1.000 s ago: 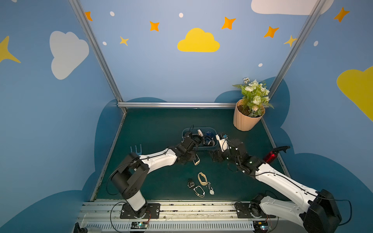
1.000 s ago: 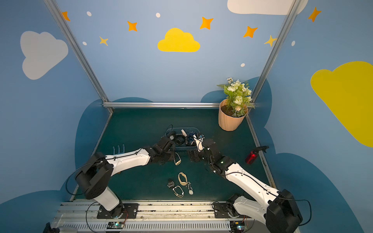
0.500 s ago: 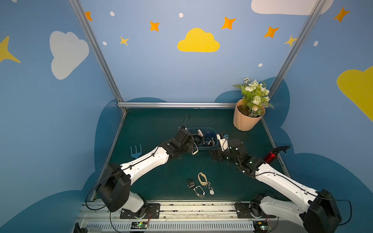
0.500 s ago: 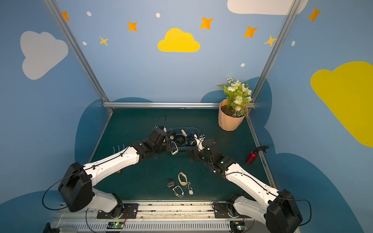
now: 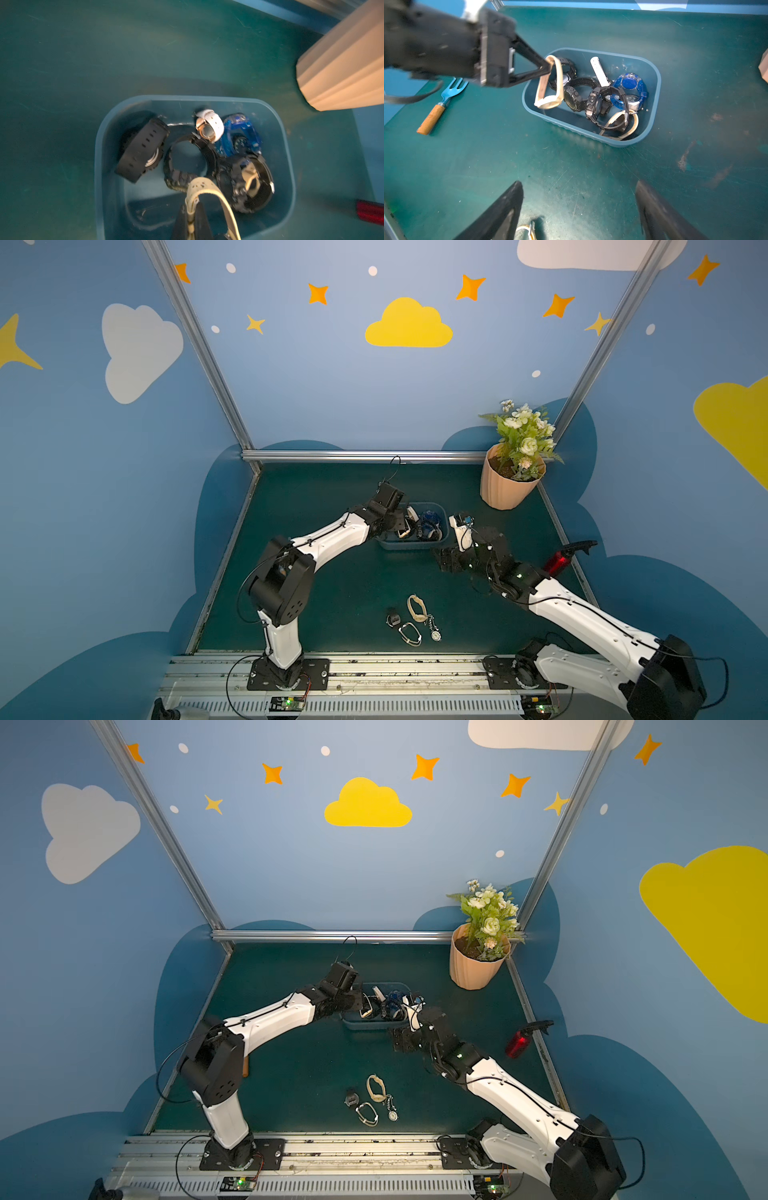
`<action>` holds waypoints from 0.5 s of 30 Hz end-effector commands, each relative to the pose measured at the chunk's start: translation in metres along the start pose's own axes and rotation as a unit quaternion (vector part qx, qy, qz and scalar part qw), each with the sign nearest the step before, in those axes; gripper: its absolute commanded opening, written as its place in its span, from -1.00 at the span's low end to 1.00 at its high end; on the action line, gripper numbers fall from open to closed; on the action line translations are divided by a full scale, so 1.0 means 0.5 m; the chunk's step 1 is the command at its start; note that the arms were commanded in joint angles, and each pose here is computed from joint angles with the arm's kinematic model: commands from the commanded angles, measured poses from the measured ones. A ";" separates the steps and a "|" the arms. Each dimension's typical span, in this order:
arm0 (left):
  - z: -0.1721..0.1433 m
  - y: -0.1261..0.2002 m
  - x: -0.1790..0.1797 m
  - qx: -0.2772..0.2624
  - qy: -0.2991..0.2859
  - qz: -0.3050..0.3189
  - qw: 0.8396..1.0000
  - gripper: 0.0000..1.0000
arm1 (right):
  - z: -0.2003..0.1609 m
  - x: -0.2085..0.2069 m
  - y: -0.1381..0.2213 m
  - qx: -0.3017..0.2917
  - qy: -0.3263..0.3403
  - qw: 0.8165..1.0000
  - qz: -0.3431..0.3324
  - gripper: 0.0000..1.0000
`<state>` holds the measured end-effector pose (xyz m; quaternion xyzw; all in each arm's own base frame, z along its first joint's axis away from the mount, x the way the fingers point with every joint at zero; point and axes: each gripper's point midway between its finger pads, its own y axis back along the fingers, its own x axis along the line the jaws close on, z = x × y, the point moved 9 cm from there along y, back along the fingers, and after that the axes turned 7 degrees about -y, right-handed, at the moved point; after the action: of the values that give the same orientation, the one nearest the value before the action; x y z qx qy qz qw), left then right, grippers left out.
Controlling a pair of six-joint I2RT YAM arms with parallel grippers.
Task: Put the watch into the storage box
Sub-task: Place the watch in the storage box.
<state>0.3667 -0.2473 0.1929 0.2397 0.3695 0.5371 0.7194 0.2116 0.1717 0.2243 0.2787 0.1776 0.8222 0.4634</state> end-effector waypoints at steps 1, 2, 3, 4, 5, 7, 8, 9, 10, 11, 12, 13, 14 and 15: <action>0.018 -0.021 0.003 0.000 0.000 0.002 1.000 -0.92 | 0.010 0.001 0.006 -0.007 -0.003 1.000 -0.007 0.72; 0.019 -0.031 0.003 0.004 0.002 0.005 1.000 -0.92 | 0.009 0.001 0.005 -0.006 -0.004 1.000 -0.008 0.71; 0.019 -0.044 0.005 0.011 0.005 0.008 1.000 -0.92 | 0.008 0.001 0.005 -0.004 -0.005 1.000 -0.009 0.72; 0.020 -0.056 0.010 0.019 0.009 0.011 1.000 -0.92 | 0.009 0.001 0.005 -0.004 -0.006 1.000 -0.008 0.72; 0.019 -0.065 0.011 0.025 0.011 0.012 1.000 -0.92 | 0.010 0.001 0.005 -0.004 -0.005 1.000 -0.008 0.72; 0.016 -0.079 0.011 0.033 0.014 0.009 0.999 -0.87 | 0.009 0.000 0.004 -0.004 -0.002 1.000 -0.010 0.72; 0.014 -0.082 0.012 0.033 0.016 0.008 0.999 -0.85 | 0.010 0.000 0.004 -0.005 -0.002 1.000 -0.011 0.72; 0.014 -0.084 0.011 0.033 0.018 0.006 0.999 -0.81 | 0.010 -0.001 0.004 -0.005 -0.001 1.000 -0.013 0.72; 0.014 -0.084 0.012 0.034 0.022 0.004 0.999 -0.73 | 0.011 -0.001 0.004 -0.005 -0.002 1.000 -0.013 0.72; 0.014 -0.083 0.012 0.034 0.024 0.002 0.999 -0.61 | 0.012 -0.001 0.005 -0.005 -0.003 1.000 -0.013 0.72; 0.016 -0.079 0.012 0.035 0.027 0.000 0.999 -0.38 | 0.012 0.000 0.006 -0.005 -0.003 1.000 -0.012 0.72; 0.019 -0.071 0.010 0.030 0.029 -0.004 0.999 -0.21 | 0.013 0.000 0.006 -0.006 -0.004 1.000 -0.011 0.72; 0.021 -0.063 0.009 0.025 0.031 -0.008 0.999 -0.06 | 0.012 0.000 0.006 -0.006 -0.004 1.000 -0.010 0.72; 0.025 -0.050 0.008 0.017 0.035 -0.015 0.999 0.12 | 0.013 0.000 0.006 -0.007 -0.005 1.000 -0.010 0.72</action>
<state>0.3956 -0.2536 0.1596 0.2543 0.4060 0.5311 0.6989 0.2117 0.1700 0.2227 0.2782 0.1825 0.8174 0.4704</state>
